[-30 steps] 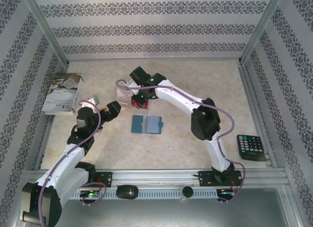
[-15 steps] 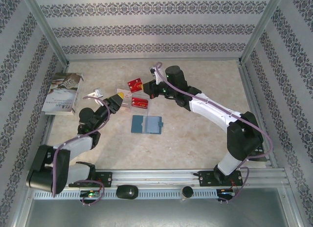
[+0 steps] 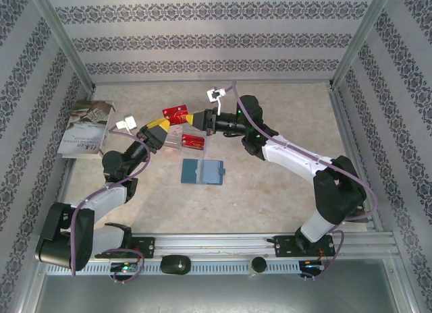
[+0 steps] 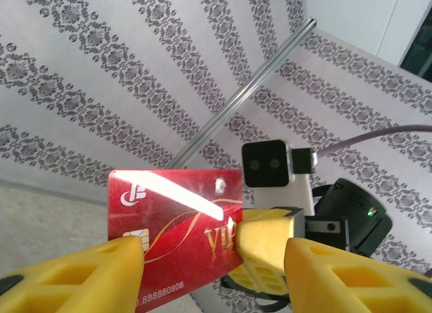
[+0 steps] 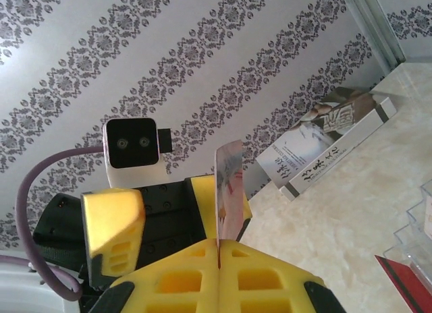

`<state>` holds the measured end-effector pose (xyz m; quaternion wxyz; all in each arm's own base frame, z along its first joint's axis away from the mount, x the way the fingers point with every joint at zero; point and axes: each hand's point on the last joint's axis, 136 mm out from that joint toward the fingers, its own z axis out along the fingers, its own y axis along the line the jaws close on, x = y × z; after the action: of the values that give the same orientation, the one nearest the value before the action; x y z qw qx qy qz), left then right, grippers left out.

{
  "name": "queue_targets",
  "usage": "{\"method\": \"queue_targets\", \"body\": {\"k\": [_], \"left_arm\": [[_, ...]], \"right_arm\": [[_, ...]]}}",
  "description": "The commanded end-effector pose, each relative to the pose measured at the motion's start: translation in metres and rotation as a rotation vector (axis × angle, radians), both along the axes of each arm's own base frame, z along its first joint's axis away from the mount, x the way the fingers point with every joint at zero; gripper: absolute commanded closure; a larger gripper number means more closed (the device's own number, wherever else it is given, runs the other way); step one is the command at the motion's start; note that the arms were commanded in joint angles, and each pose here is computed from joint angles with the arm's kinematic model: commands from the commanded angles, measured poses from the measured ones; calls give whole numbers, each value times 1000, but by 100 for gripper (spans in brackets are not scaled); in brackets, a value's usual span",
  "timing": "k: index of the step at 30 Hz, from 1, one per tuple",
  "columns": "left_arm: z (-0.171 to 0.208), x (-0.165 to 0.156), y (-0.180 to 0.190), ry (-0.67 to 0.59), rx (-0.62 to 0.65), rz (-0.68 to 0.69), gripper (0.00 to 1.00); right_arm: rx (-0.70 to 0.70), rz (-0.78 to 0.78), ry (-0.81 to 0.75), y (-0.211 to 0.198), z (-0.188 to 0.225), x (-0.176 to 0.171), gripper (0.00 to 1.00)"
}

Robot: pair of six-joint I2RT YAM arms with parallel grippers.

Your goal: Take the credit cards out of the card holder

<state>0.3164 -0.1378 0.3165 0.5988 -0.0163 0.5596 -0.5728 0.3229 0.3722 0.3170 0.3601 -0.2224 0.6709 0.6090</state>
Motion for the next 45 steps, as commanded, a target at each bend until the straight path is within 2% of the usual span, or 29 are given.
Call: {"method": "queue_targets", "body": {"k": [1, 6, 13, 16, 20, 21, 23, 25, 29, 33, 37, 42, 45], "left_arm": [[30, -15, 7, -104, -34, 2, 38], [31, -15, 10, -100, -41, -2, 39], [51, -26, 3, -158, -24, -60, 49], [54, -29, 2, -168, -23, -70, 67], [57, -34, 2, -176, -27, -74, 100], [56, -34, 2, -173, -29, -74, 100], [56, -35, 1, -171, -25, -83, 100], [53, -33, -2, -148, -9, -99, 100], [47, -30, -15, -81, 75, -165, 100], [34, -29, -38, 33, 236, -282, 100], [24, -35, -57, 63, 382, -394, 100], [27, -44, -69, 1, 425, -535, 100], [25, -46, -72, -9, 422, -570, 100]], "right_arm": [[85, 30, -76, -9, 33, -18, 100], [88, 25, -96, -15, 38, -24, 100], [116, 152, -95, 9, 43, -43, 100], [118, 177, -74, 16, 41, -43, 100], [108, 183, -41, 17, 33, -39, 100], [97, 188, -26, 16, 30, -38, 95], [78, 198, 10, 11, 24, -33, 77], [61, 197, 53, -3, 18, -25, 69], [17, 171, 64, -41, 10, -14, 62], [-68, 183, 40, -66, 2, -10, 60], [-117, 170, 3, -79, -2, -3, 61], [-120, 186, -71, -82, 13, -8, 60], [-106, 275, -96, -74, 23, -26, 59]]}}
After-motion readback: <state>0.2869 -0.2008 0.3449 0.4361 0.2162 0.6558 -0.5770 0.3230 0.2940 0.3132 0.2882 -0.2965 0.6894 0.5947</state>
